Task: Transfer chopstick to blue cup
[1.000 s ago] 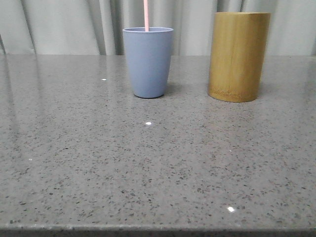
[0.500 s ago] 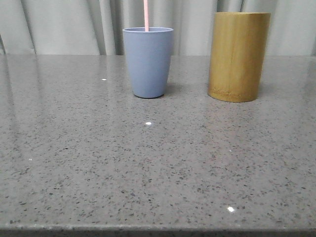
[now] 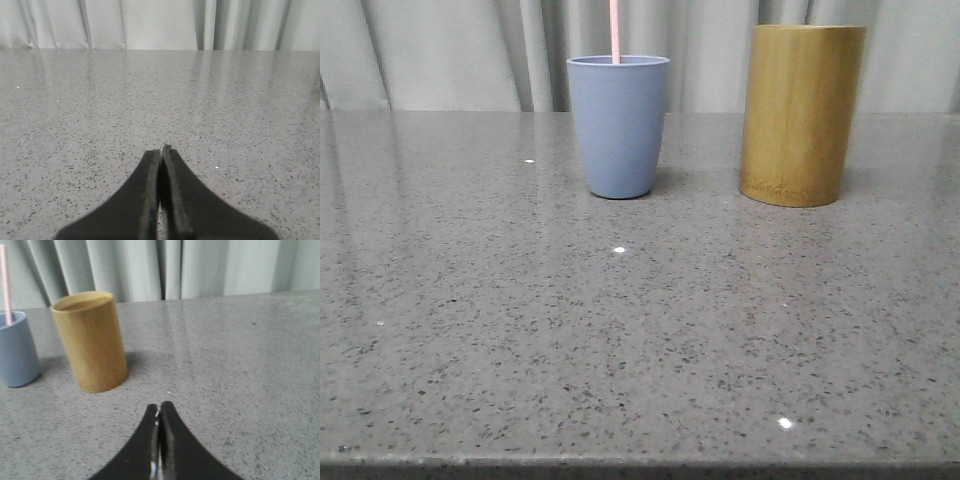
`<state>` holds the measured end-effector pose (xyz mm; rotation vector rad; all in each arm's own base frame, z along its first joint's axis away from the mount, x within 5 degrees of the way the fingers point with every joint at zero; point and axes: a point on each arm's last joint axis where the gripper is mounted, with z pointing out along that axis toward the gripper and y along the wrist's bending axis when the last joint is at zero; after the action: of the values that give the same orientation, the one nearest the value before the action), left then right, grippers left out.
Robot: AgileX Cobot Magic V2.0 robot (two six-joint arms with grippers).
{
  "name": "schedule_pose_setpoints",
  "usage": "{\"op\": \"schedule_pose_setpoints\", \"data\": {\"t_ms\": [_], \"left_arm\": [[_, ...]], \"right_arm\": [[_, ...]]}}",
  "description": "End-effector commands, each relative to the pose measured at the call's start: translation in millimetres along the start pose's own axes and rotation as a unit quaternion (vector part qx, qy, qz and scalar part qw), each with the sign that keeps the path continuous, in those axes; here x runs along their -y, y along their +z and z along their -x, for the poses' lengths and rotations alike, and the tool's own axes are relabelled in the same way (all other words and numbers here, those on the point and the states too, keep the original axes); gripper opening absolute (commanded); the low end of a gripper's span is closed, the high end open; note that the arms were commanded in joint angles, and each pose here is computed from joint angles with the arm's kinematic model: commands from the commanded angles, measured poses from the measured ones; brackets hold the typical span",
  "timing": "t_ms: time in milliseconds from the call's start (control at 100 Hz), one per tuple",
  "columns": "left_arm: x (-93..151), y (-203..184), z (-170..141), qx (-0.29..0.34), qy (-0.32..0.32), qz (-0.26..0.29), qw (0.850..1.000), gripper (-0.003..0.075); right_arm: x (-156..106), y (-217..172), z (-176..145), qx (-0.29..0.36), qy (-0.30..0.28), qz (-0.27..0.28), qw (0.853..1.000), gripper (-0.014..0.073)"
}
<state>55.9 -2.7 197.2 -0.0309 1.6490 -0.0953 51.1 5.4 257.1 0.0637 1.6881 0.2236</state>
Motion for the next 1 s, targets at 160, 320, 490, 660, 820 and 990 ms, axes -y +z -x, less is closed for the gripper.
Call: {"op": "schedule_pose_setpoints", "data": {"t_ms": [160,320,490,660,820,990], "left_arm": [[0,-3,6,0.053,-0.005,-0.001,0.999,-0.0019],[0,-3,6,0.053,-0.005,-0.001,0.999,-0.0019],[0,-3,6,0.053,-0.005,-0.001,0.999,-0.0019],[0,-3,6,0.053,-0.005,-0.001,0.999,-0.0019],[0,-3,6,0.052,-0.005,-0.001,0.999,-0.0019],[0,-3,6,0.052,-0.005,-0.001,0.999,-0.0019]], "right_arm": [[8,10,-10,0.099,-0.008,-0.031,0.995,-0.0066],[13,13,-29,0.13,-0.009,-0.042,0.991,-0.0066],[15,8,-44,0.14,-0.01,-0.044,0.989,-0.0066],[16,8,-47,0.122,-0.009,-0.049,0.991,-0.0066],[16,9,-48,0.117,-0.008,-0.05,0.992,-0.0066],[16,9,-48,0.117,-0.008,-0.05,0.992,-0.0066]]}}
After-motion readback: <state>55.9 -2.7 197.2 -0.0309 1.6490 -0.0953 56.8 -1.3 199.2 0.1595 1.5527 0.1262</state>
